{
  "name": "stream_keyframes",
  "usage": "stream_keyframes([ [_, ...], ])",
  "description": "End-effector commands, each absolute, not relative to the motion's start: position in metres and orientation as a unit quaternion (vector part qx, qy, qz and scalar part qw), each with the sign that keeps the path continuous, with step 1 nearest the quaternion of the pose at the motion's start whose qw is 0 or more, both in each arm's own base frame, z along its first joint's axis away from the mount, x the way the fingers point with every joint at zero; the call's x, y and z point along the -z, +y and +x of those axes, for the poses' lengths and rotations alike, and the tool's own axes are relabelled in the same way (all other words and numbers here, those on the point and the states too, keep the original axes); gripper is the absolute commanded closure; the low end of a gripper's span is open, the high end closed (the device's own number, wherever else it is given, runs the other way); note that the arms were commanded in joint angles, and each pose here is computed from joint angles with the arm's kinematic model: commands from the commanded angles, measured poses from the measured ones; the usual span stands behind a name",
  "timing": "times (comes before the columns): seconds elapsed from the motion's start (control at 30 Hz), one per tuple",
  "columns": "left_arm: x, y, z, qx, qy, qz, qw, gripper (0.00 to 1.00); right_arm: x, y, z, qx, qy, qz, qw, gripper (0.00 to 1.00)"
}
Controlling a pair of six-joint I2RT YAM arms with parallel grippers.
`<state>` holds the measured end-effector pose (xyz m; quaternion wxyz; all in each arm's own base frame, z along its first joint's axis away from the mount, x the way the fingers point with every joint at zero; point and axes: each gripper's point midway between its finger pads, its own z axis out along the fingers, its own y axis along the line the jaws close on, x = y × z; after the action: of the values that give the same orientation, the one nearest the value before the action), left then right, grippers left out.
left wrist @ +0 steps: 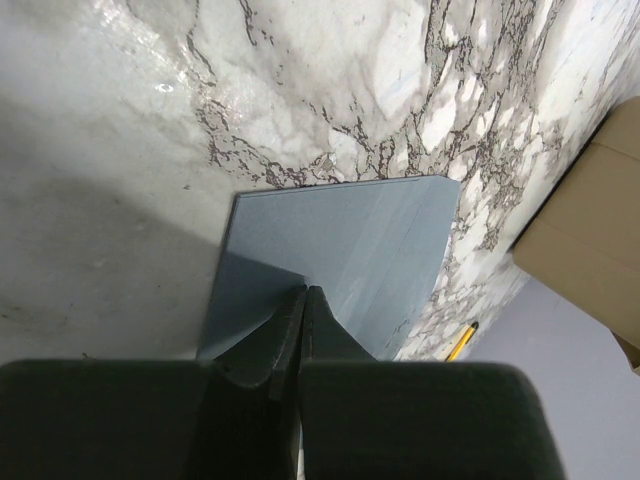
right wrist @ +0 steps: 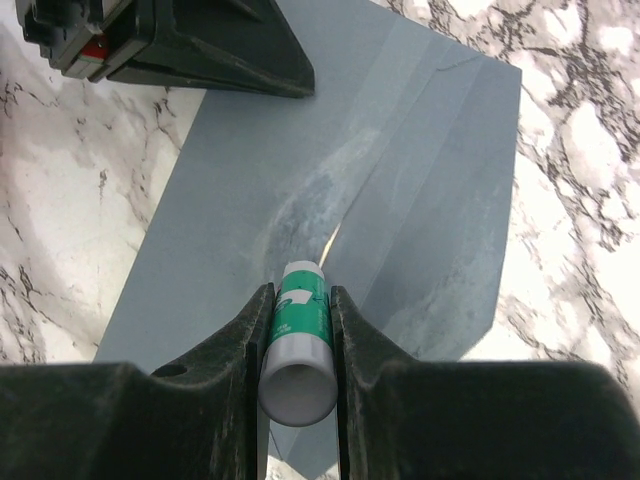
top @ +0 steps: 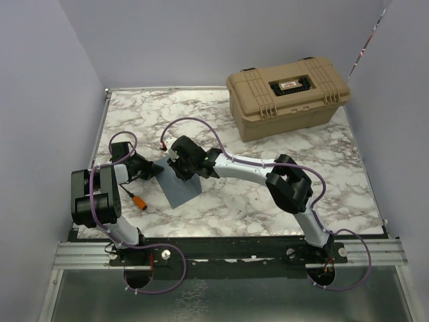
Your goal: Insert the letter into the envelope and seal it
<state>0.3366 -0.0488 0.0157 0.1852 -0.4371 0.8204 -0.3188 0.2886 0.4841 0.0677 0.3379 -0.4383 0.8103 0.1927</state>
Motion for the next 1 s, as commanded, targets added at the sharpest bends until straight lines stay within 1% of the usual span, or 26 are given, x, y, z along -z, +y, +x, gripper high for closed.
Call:
stream_keyframes([
  [0.0, 0.04, -0.046, 0.273, 0.23, 0.849, -0.467, 0.087, 1.0, -0.047, 0.493, 0.279, -0.202, 0.814, -0.45, 0.305, 1.0],
  [0.17, 0.041, -0.046, 0.272, 0.231, 0.849, -0.467, 0.084, 1.0, -0.03, 0.493, 0.273, -0.201, 0.816, -0.46, 0.285, 1.0],
  [0.3, 0.041, -0.046, 0.272, 0.232, 0.849, -0.467, 0.084, 1.0, -0.015, 0.487, 0.276, -0.179, 0.828, -0.456, 0.274, 1.0],
  [0.53, 0.041, -0.046, 0.271, 0.231, 0.849, -0.467, 0.086, 1.0, 0.002, 0.489, 0.309, -0.131, 0.848, -0.431, 0.281, 1.0],
  [0.6, 0.04, -0.046, 0.271, 0.232, 0.849, -0.466, 0.087, 1.0, -0.005, 0.488, 0.322, -0.114, 0.857, -0.413, 0.289, 1.0],
  [0.67, 0.04, -0.046, 0.272, 0.232, 0.849, -0.467, 0.089, 1.0, -0.012, 0.487, 0.325, -0.11, 0.855, -0.411, 0.297, 1.0],
  [0.8, 0.039, -0.045, 0.274, 0.23, 0.847, -0.47, 0.09, 1.0, -0.023, 0.488, 0.301, -0.14, 0.84, -0.436, 0.289, 1.0],
  [0.97, 0.039, -0.044, 0.275, 0.229, 0.846, -0.472, 0.093, 1.0, -0.018, 0.482, 0.262, -0.152, 0.834, -0.463, 0.259, 1.0],
])
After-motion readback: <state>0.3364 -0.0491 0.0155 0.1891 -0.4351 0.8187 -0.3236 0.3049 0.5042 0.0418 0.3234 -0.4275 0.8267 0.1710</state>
